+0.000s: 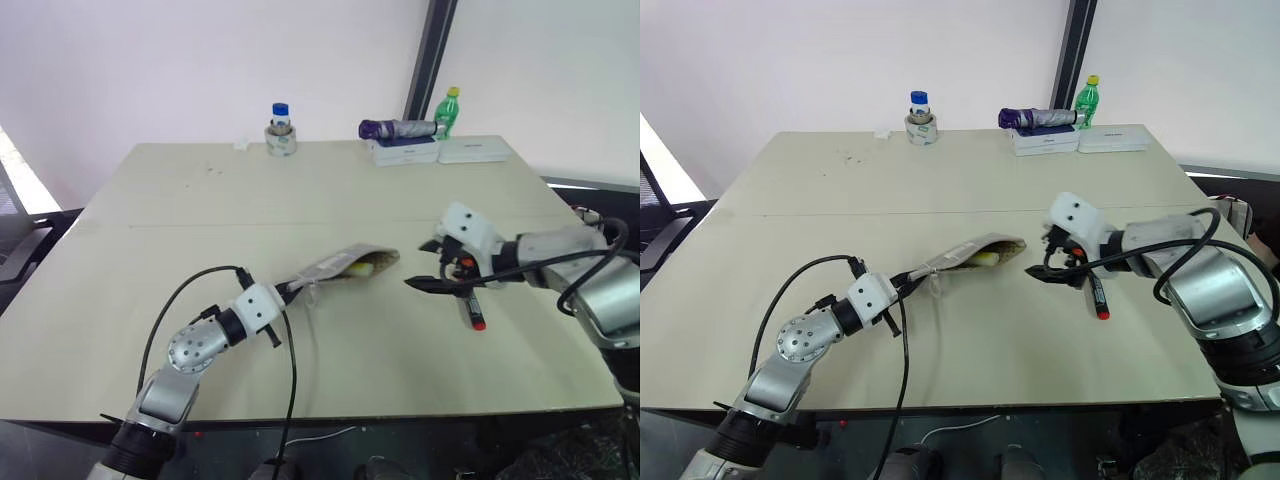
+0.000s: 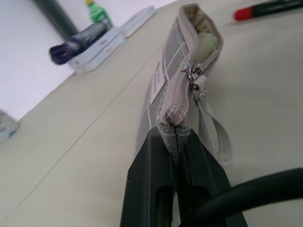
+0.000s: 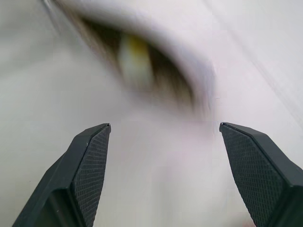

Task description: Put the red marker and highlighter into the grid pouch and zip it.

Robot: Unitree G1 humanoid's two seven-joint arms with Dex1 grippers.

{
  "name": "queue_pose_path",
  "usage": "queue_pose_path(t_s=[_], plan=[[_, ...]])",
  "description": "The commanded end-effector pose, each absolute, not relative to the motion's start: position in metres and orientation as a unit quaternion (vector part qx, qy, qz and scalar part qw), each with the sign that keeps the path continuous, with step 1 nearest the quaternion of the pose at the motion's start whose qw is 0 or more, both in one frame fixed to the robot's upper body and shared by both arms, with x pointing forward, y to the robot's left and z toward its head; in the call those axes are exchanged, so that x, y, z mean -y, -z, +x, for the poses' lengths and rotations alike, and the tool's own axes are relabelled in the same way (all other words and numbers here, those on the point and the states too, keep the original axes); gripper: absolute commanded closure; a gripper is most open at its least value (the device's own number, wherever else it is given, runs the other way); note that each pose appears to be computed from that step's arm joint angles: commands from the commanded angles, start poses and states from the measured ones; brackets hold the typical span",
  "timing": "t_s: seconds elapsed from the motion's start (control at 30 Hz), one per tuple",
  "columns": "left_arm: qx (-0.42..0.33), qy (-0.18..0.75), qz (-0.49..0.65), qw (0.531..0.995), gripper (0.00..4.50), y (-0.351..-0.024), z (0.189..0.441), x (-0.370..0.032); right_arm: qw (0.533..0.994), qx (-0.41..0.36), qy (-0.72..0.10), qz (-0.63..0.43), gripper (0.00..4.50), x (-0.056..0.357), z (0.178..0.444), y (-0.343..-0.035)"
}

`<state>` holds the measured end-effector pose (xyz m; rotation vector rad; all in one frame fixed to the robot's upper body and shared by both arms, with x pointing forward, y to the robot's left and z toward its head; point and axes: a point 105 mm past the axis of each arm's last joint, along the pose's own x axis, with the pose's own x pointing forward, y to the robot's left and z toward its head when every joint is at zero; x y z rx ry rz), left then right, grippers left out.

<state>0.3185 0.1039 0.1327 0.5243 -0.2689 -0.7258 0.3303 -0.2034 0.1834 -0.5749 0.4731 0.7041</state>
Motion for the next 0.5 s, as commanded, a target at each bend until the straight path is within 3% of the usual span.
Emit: queue_pose_path(t_s=[0.03, 0.43, 0.5], plan=[[0.149, 0.316, 0.249, 0.903, 4.50, -0.147, 0.322, -0.106, 0.911, -0.255, -0.216, -0.241, 0.68, 0.250, 0.342, -0.179], [0.161, 0.316, 0.244, 0.902, 4.50, -0.151, 0.326, -0.094, 0.917, -0.344, -0.145, -0.139, 0.68, 0.273, 0.326, -0.126], [0.161, 0.317, 0.245, 0.902, 4.50, -0.151, 0.326, -0.093, 0.918, -0.346, -0.137, -0.136, 1.20, 0.274, 0.326, -0.124]])
